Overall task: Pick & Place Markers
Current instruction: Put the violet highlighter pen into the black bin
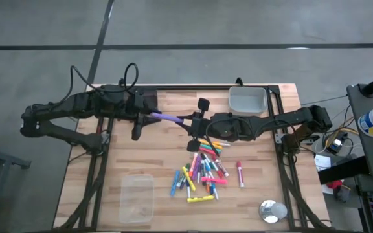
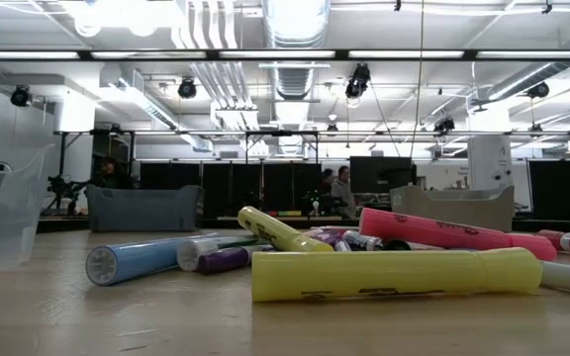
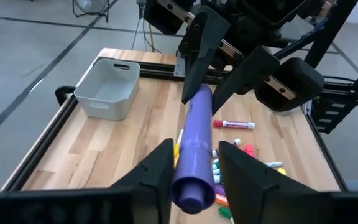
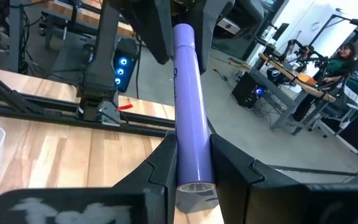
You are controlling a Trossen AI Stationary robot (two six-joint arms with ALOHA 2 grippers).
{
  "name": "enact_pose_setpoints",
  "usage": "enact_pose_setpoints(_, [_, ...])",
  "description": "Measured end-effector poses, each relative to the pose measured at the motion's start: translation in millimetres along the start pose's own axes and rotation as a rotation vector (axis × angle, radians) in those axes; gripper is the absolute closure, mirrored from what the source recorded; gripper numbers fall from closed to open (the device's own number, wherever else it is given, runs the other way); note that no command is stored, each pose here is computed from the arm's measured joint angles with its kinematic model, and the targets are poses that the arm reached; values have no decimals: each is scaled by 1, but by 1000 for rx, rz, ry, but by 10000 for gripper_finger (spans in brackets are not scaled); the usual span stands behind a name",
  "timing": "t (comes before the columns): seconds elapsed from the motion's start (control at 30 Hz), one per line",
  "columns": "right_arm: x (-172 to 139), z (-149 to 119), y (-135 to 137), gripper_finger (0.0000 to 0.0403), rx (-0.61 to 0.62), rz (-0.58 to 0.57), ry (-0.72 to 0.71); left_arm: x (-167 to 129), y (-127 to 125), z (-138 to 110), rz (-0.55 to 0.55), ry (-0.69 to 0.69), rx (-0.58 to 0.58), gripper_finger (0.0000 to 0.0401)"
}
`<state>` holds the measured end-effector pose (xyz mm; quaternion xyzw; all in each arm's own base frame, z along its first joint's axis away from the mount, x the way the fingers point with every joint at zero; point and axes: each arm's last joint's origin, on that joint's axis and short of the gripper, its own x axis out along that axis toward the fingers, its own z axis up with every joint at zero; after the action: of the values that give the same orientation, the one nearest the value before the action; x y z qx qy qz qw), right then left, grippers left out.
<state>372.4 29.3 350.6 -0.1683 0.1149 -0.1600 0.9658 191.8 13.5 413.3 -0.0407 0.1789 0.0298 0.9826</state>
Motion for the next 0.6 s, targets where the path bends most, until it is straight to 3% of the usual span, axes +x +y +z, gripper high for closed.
enact_pose_setpoints(0.3, [0, 0, 0, 321, -3, 4, 3, 0, -1, 1, -17, -9, -2, 338])
enact_pose_setpoints(0.6, [0, -1, -1, 256, 10, -4, 11, 0, 0, 0, -5, -3, -20, 341])
